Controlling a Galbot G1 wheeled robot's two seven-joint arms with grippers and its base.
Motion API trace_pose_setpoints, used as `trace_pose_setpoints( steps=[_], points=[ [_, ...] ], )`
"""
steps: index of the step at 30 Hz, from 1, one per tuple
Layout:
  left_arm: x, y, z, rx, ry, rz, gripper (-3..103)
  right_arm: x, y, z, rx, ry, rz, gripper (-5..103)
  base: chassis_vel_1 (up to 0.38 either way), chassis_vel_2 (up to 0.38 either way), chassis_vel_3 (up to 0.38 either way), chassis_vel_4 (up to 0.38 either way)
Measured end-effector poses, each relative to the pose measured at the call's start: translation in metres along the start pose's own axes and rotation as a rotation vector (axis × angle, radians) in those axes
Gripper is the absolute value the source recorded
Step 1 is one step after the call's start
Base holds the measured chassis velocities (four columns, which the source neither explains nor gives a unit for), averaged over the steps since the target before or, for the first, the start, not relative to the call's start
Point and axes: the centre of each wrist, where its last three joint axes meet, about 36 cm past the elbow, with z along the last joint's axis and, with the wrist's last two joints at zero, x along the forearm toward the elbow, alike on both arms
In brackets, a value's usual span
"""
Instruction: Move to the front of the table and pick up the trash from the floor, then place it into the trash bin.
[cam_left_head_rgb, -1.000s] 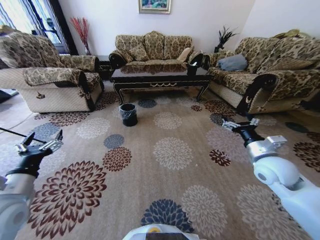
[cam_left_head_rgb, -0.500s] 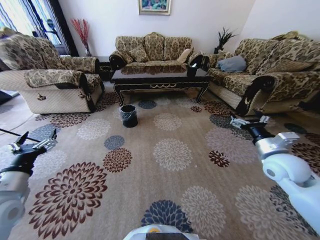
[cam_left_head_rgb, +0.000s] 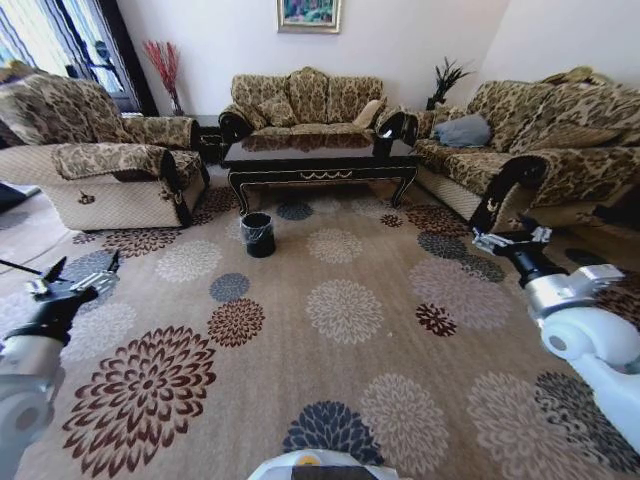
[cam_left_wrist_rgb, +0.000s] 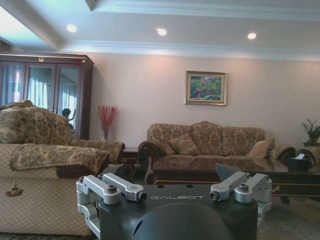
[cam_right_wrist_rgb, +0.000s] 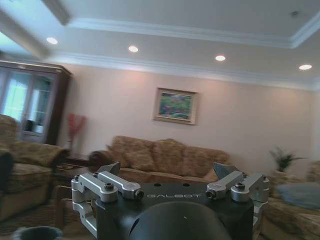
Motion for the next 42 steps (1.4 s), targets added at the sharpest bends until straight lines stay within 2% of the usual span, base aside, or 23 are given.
trace_pose_setpoints(
  steps=[1,4,7,11,12,15,19,24,31,42],
  points=[
    [0.0,0.0,0.0,0.0,0.0,0.0,100,0.0,0.0,0.0,0.0,0.0,0.0,100,0.0,0.0,0.0,0.0],
    [-0.002,-0.002,0.001,0.008,-0.003,0.017,100,0.004,-0.002,-0.002,0.022,-0.009,-0.102,100,0.0,0.0,0.0,0.0],
    [-0.002,-0.001,0.002,0.008,-0.003,0.015,100,0.005,-0.006,-0.002,0.043,-0.006,-0.111,100,0.0,0.0,0.0,0.0],
    [-0.003,0.0,0.003,0.009,-0.004,0.012,100,0.009,-0.008,0.0,0.09,0.031,0.008,100,0.0,0.0,0.0,0.0],
    [-0.003,0.0,0.003,0.009,-0.004,0.012,100,0.009,-0.008,0.0,0.09,0.031,0.008,100,0.0,0.0,0.0,0.0],
    [-0.004,-0.001,0.003,0.012,-0.007,0.015,100,0.013,-0.008,-0.001,0.107,0.06,0.1,100,0.0,0.0,0.0,0.0],
    [-0.006,-0.003,0.001,0.009,-0.015,0.023,100,0.014,-0.015,-0.006,0.124,0.056,0.131,100,0.0,0.0,0.0,0.0],
    [-0.007,-0.003,0.0,0.009,-0.018,0.025,100,0.017,-0.017,-0.009,0.113,0.051,0.139,100,0.0,0.0,0.0,0.0],
    [-0.001,-0.01,-0.002,0.015,-0.022,0.028,100,0.023,0.002,-0.006,0.078,0.051,0.093,100,0.0,0.0,0.0,0.0],
    [0.005,-0.004,0.005,0.015,-0.012,-0.007,100,0.029,0.013,-0.01,0.074,0.052,0.069,100,0.0,0.0,0.0,0.0]
  ],
)
